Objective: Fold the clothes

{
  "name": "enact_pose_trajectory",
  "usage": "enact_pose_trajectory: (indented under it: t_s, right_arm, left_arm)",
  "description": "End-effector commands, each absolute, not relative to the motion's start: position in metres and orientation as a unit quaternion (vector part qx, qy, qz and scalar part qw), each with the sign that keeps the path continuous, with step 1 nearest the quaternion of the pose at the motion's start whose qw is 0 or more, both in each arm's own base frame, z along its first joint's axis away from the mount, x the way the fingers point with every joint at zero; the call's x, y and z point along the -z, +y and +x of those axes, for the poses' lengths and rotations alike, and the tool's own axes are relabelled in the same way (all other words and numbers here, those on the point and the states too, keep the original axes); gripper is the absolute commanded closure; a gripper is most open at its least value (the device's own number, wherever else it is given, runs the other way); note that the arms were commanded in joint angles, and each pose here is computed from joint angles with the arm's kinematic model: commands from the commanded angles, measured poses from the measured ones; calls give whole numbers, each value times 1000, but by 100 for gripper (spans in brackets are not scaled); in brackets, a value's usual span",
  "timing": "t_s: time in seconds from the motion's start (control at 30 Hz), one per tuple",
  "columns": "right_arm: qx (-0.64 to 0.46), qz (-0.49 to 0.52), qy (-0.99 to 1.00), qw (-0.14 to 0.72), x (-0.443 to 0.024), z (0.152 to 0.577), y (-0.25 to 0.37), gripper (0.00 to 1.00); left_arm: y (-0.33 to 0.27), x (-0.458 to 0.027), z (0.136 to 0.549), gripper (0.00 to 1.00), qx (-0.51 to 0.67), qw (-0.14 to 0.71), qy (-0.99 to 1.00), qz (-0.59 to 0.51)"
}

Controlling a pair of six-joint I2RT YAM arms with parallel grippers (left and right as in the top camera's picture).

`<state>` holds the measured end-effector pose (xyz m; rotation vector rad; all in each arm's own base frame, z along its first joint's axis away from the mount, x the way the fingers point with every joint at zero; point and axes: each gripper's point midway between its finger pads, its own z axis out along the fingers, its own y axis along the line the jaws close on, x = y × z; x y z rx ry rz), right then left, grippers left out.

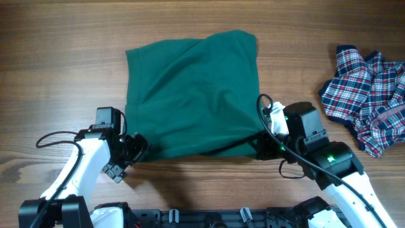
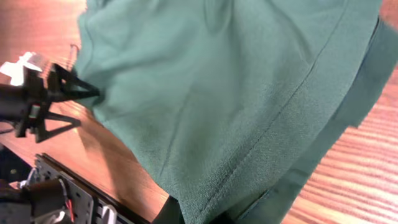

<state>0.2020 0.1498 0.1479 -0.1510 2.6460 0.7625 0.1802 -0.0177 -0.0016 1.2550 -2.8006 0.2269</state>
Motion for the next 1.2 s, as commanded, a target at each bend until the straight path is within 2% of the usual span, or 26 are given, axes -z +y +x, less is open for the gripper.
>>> enact_pose_trajectory:
  t_s: [0.0, 0.07, 0.27, 0.3, 0.4, 0.5, 0.57, 0.67, 0.73, 0.83, 0.9, 1.03, 1.13, 1.17]
  right_arm:
    - [-256, -56, 937, 233, -175, 214, 145, 96]
    - [-247, -55, 938, 238, -178, 216, 142, 95]
    - [-245, -53, 940, 232, -177, 213, 141, 96]
    - [-245, -53, 940, 232, -177, 213, 141, 96]
    - [-245, -52, 940, 232, -177, 213, 141, 96]
    - [-245, -52, 940, 232, -177, 213, 141, 96]
    - [-246, -52, 940, 232, -177, 214, 141, 96]
    - [-246, -52, 940, 232, -177, 214, 141, 96]
    - [-249, -36, 941, 227, -176, 213, 141, 96]
    - [-253, -14, 942, 218, -175, 212, 140, 96]
    - [-252, -17, 942, 220, -175, 212, 140, 96]
    - [-236, -20, 944, 229, -174, 215, 135, 96]
    - [-207, -12, 948, 243, -173, 221, 125, 96]
    - [-221, -16, 940, 257, -187, 225, 130, 96]
  left_arm:
    - [-7, 5, 183, 2, -47, 17, -894, 445]
    - [-6, 4, 197, 9, -58, -9, -894, 444]
    - [8, 3, 216, 15, -54, -56, -887, 455]
    - [9, 3, 218, 21, -55, -60, -887, 455]
    - [15, 3, 219, 44, -39, -69, -886, 456]
    - [18, 9, 218, 78, -28, -63, -887, 457]
    - [15, 16, 214, 95, -27, -44, -888, 457]
    - [8, 13, 214, 96, -44, -34, -891, 452]
    - [5, -11, 220, 96, -58, -39, -890, 450]
    - [-4, -88, 252, 96, -115, -102, -897, 415]
    - [3, -172, 277, 96, -129, -210, -899, 362]
    - [15, -295, 284, 96, -122, -351, -875, 311]
    - [20, -341, 277, 96, -112, -394, -862, 300]
    - [21, -357, 277, 96, -115, -413, -853, 298]
